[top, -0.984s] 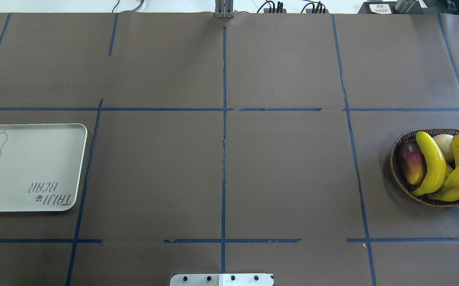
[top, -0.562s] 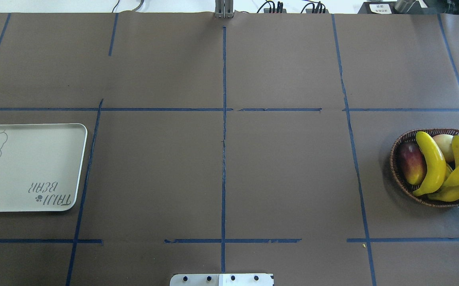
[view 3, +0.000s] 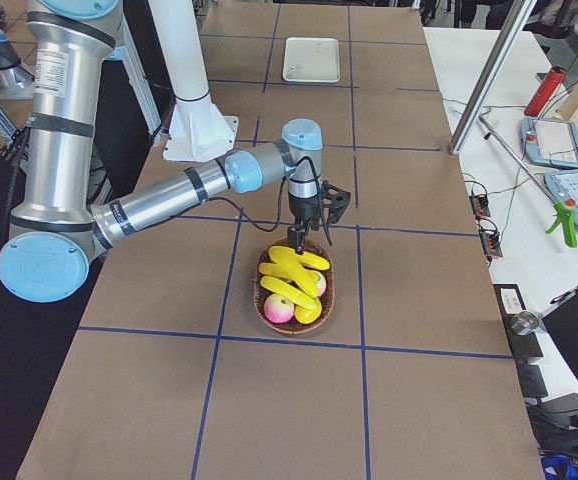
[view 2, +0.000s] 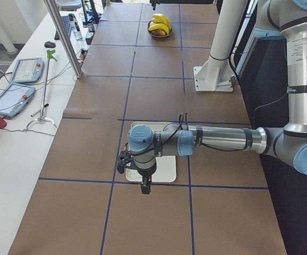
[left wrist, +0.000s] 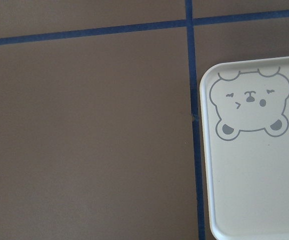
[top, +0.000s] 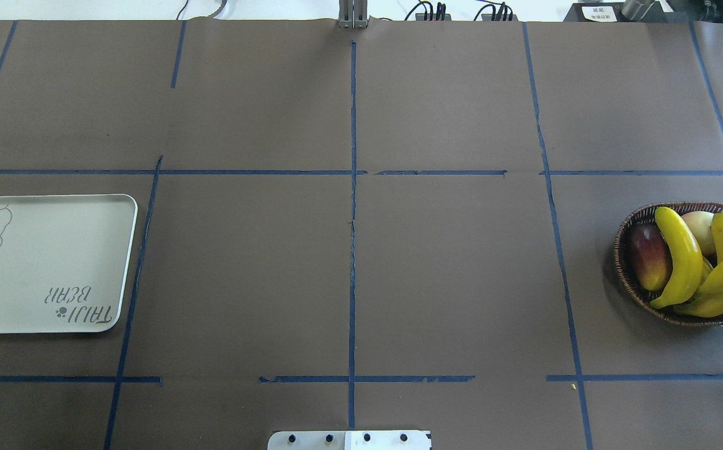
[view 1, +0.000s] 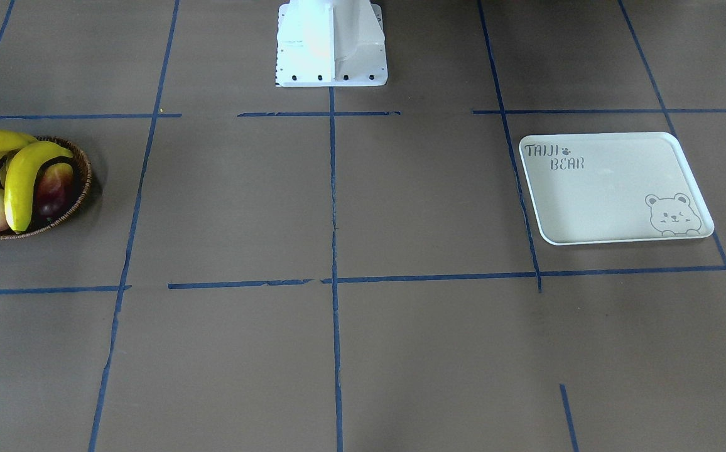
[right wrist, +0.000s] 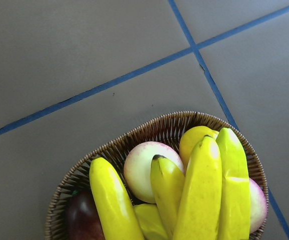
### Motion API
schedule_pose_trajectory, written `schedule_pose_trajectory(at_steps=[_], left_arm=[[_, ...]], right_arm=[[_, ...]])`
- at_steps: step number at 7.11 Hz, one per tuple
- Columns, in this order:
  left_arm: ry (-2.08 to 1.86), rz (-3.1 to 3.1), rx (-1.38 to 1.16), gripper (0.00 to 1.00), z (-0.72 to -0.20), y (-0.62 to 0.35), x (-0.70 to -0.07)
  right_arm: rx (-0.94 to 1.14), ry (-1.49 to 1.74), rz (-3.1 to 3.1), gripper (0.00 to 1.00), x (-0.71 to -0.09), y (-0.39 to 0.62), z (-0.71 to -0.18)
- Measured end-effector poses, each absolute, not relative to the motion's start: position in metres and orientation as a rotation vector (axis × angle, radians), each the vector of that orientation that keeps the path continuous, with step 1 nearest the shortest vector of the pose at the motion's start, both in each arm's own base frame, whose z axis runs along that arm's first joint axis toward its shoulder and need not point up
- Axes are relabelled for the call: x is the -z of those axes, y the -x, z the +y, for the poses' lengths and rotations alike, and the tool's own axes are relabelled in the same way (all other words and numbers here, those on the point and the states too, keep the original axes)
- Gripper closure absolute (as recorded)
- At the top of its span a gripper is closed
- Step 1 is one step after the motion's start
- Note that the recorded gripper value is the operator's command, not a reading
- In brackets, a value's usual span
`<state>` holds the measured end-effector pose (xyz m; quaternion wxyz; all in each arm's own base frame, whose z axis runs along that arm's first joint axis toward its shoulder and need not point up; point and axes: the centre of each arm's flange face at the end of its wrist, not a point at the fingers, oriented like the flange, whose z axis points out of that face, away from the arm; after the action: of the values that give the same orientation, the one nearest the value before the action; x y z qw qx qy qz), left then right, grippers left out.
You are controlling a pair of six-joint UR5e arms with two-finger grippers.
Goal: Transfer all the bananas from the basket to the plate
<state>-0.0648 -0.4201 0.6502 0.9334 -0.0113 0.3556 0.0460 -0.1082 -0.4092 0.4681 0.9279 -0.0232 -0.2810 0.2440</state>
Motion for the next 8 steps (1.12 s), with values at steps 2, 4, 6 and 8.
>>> schedule_pose_trajectory(at_steps=[2, 4, 6, 8], left_arm=[[0.019, 0.727, -0.097, 0.0, -0.421, 0.064, -0.648], [0.013, 0.727, -0.098, 0.0, -0.421, 0.065, -0.646], [0.007, 0.727, -0.1, 0.0, -0.421, 0.065, -0.643], [0.004, 0.728, -0.101, 0.0, -0.421, 0.065, -0.641]], right_arm=[[-0.612, 0.041, -0.52, 0.0, -0.483, 0.144, -0.387], [-0.647, 0.033, -0.477, 0.0, -0.494, 0.169, -0.373], [-0.642, 0.027, -0.43, 0.04, -0.506, 0.177, -0.364], [-0.627, 0.022, -0.395, 0.71, -0.517, 0.182, -0.357]])
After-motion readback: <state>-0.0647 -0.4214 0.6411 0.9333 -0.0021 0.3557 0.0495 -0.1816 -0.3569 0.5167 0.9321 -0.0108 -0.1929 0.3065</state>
